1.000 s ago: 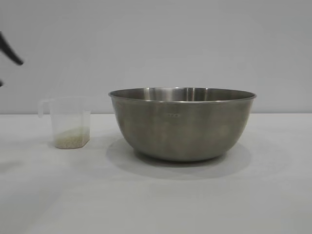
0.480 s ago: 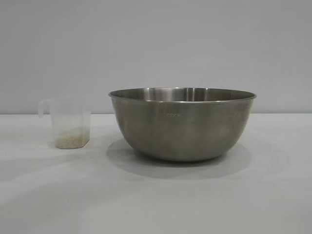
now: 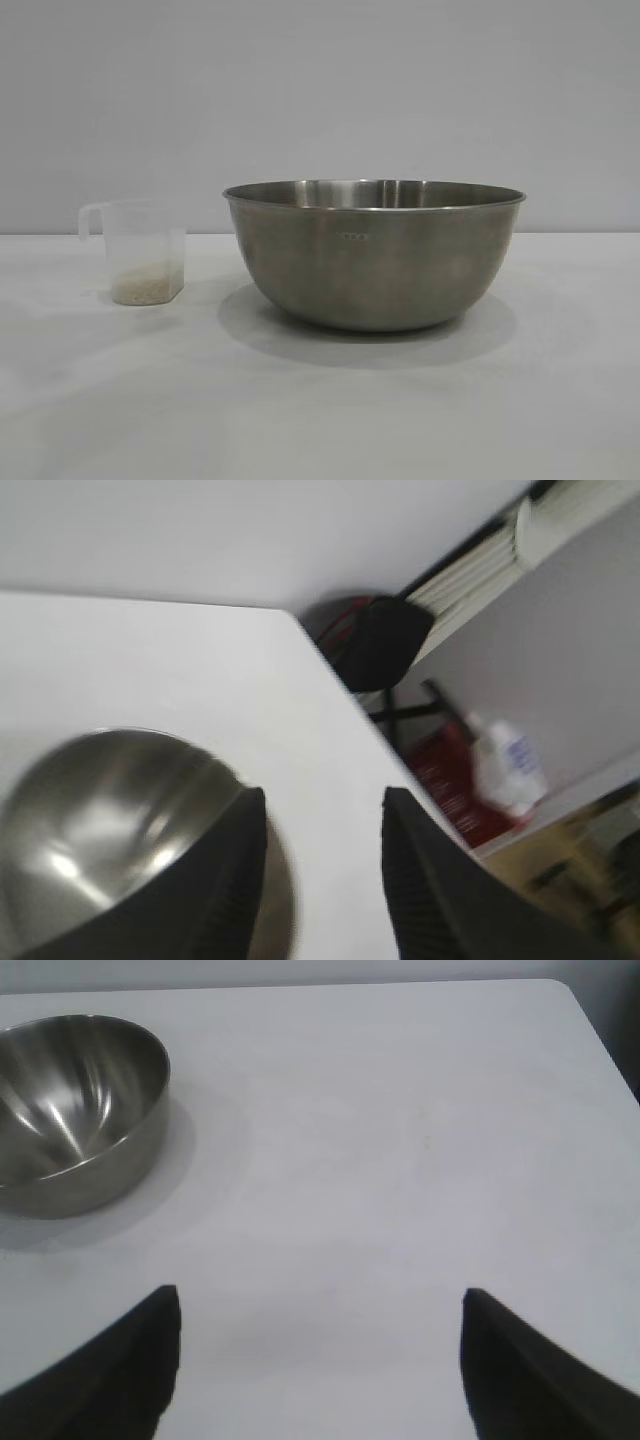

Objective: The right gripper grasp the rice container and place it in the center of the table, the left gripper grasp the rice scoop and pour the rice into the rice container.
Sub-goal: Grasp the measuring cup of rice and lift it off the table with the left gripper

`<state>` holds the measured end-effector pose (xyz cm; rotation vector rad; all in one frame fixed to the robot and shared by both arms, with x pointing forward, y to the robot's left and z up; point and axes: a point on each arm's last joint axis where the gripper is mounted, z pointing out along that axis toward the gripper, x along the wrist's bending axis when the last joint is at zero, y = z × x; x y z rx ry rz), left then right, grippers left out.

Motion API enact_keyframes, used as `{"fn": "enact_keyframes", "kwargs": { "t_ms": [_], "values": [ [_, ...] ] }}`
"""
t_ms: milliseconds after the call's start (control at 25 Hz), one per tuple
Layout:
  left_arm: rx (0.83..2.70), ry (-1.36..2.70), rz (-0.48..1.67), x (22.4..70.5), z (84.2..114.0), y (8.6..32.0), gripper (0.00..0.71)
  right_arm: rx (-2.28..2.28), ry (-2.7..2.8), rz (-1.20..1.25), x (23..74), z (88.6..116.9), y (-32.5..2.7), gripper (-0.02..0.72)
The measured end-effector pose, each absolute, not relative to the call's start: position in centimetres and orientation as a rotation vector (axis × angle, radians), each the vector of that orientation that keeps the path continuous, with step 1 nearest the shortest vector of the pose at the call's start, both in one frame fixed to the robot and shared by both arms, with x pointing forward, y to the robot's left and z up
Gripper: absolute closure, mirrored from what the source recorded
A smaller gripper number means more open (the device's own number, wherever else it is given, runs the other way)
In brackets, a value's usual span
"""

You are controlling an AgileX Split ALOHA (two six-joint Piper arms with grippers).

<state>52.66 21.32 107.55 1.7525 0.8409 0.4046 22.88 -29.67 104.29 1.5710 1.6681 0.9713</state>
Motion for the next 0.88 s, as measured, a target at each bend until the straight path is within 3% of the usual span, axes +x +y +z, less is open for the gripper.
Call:
{"fn": "enact_keyframes", "kwargs": {
  "t_ms": [360,640,760,880],
  "values": [
    [1.996,0.857,0.864,54.2,106.4,24.1,0.461,1.571,1.668,0.971,22.9,104.3,-29.7,0.171],
    [2.282,0.587,1.228,54.6,106.2,25.8,0.461,1.571,1.668,0.971,22.9,104.3,-29.7,0.171],
    [2.311,0.525,1.388,55.0,106.7,26.4,0.461,1.571,1.668,0.971,22.9,104.3,-29.7,0.171],
    [2.215,0.601,1.585,55.5,107.7,27.3,0.461,1.571,1.668,0.971,22.9,104.3,-29.7,0.171]
  ]
}}
